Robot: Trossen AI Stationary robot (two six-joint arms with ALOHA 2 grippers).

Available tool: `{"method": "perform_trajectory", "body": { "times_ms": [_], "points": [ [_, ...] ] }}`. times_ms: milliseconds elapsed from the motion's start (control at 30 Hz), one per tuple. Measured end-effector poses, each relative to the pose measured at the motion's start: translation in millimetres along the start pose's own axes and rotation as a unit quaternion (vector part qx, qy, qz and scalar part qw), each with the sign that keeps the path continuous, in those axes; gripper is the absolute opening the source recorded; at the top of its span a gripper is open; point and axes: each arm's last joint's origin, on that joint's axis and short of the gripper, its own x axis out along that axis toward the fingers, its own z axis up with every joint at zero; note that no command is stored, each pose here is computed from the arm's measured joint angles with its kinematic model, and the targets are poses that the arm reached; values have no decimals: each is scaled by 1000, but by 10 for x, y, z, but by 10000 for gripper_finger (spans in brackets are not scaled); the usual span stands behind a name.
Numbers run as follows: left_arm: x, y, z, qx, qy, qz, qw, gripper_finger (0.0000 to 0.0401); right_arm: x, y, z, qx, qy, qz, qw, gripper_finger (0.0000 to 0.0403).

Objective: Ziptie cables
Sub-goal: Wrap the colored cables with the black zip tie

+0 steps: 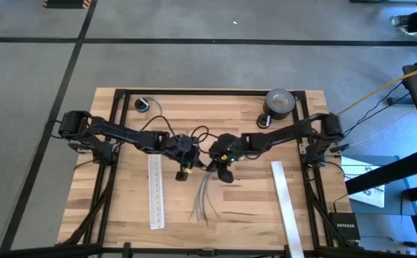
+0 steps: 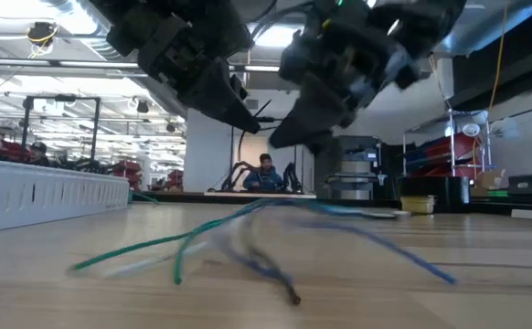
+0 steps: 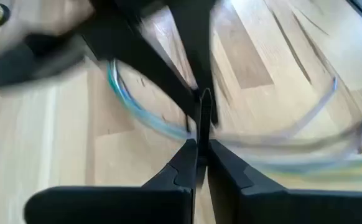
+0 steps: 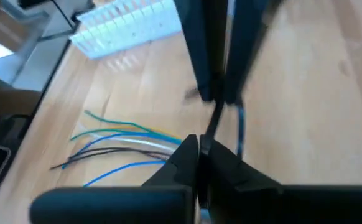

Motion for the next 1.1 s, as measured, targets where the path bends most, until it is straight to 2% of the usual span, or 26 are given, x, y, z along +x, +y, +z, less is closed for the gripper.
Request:
{"method": "perform_trajectory", "body": {
  "times_ms": [167,300,467,533,633,800,867,1000,1100],
  "points": [
    [3,-11,-6,-2,2,-1,1000,6,-222,85,21,-9,30,-13,999,49],
    [3,-10,9,-1,-6,0,1000,7,-281,124,94,-24,5,-8,1000,104],
    [3,-13,23,-2,-13,0,1000,7,-283,97,70,-94,15,-32,995,148],
    [3,-12,25,-1,-14,0,1000,7,-276,98,74,-129,9,-35,991,152],
    [3,-12,27,0,-16,1,1000,7,-236,94,106,-191,-51,-33,980,152],
    [3,-13,25,0,-14,0,1000,7,-230,86,88,-255,-119,-35,959,129],
    [3,-12,32,0,-18,1,1000,7,-222,117,76,-277,-122,-31,953,120],
    [2,-8,49,1,-27,2,1000,7,-155,125,24,-320,-105,-68,939,106],
    [2,-9,47,1,-26,1,1000,7,-156,125,30,-341,-106,-74,931,102]
  ]
}}
